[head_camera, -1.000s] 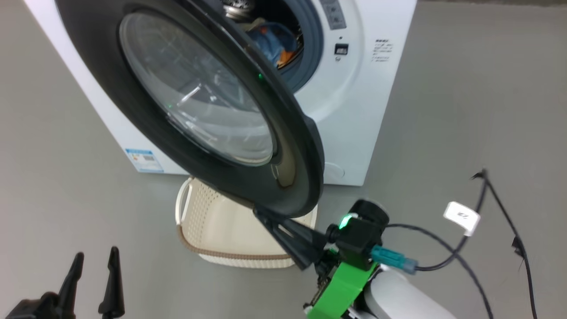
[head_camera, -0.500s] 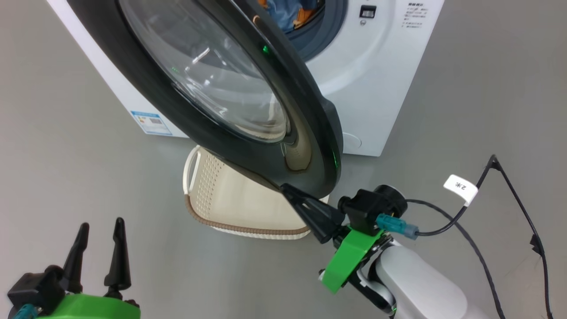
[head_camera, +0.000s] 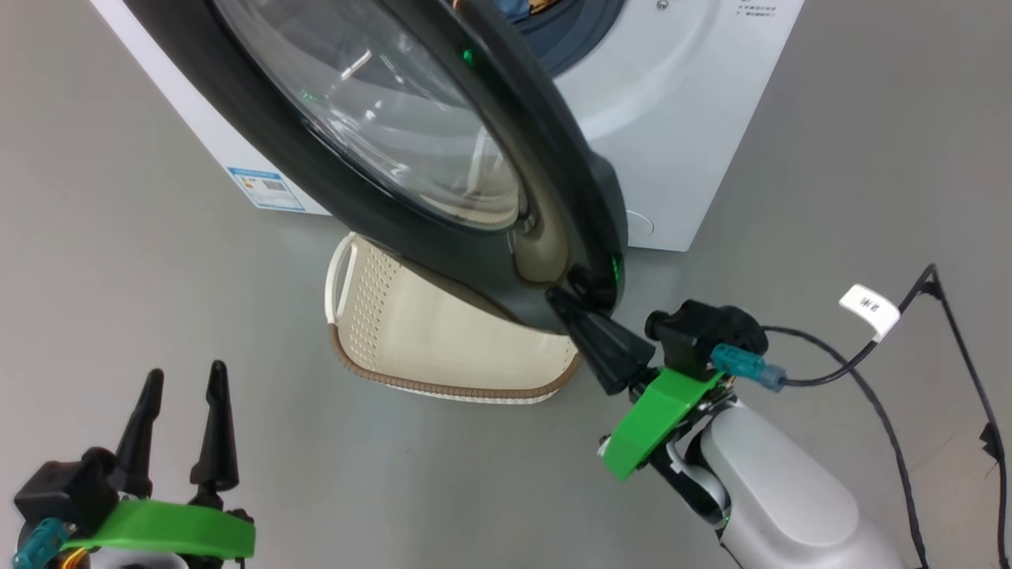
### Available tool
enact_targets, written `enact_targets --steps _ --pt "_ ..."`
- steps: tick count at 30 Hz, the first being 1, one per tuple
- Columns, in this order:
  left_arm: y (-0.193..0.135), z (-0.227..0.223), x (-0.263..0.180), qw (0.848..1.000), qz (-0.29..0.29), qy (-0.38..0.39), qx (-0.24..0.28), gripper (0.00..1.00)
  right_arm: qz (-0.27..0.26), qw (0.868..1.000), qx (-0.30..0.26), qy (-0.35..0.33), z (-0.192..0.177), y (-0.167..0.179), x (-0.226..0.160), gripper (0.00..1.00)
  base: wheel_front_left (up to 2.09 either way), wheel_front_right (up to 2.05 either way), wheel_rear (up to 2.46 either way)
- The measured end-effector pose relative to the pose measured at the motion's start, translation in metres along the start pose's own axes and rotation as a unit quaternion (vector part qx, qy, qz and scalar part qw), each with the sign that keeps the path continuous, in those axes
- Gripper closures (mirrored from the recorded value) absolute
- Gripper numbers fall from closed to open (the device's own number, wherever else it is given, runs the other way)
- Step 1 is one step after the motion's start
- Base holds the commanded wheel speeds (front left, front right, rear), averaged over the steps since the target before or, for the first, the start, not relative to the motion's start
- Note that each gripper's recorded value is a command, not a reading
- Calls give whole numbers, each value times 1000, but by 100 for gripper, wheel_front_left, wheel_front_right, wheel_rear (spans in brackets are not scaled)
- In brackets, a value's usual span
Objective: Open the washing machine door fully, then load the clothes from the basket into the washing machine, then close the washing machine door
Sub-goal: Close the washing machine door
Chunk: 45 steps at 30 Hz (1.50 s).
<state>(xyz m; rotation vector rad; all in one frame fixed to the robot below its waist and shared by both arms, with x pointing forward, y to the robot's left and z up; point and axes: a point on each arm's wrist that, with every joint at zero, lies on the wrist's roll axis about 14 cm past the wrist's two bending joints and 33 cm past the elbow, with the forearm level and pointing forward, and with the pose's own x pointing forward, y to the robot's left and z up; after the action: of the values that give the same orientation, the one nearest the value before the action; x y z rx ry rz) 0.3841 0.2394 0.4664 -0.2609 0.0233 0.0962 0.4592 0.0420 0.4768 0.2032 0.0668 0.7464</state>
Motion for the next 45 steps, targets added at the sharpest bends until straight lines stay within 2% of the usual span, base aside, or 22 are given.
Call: enact_targets --steps 16,36,45 --pt "-9 -4 16 1000 -14 3 1 0 -55 998 -3 -35 19 -49 11 100 0 0 0" --pt "-17 -6 43 1000 -27 -2 -1 0 -97 991 -28 -88 51 -118 54 100 0 0 0" --pt "-18 -12 52 1000 -26 2 1 0 -98 990 -41 -90 47 -135 80 100 0 0 0"
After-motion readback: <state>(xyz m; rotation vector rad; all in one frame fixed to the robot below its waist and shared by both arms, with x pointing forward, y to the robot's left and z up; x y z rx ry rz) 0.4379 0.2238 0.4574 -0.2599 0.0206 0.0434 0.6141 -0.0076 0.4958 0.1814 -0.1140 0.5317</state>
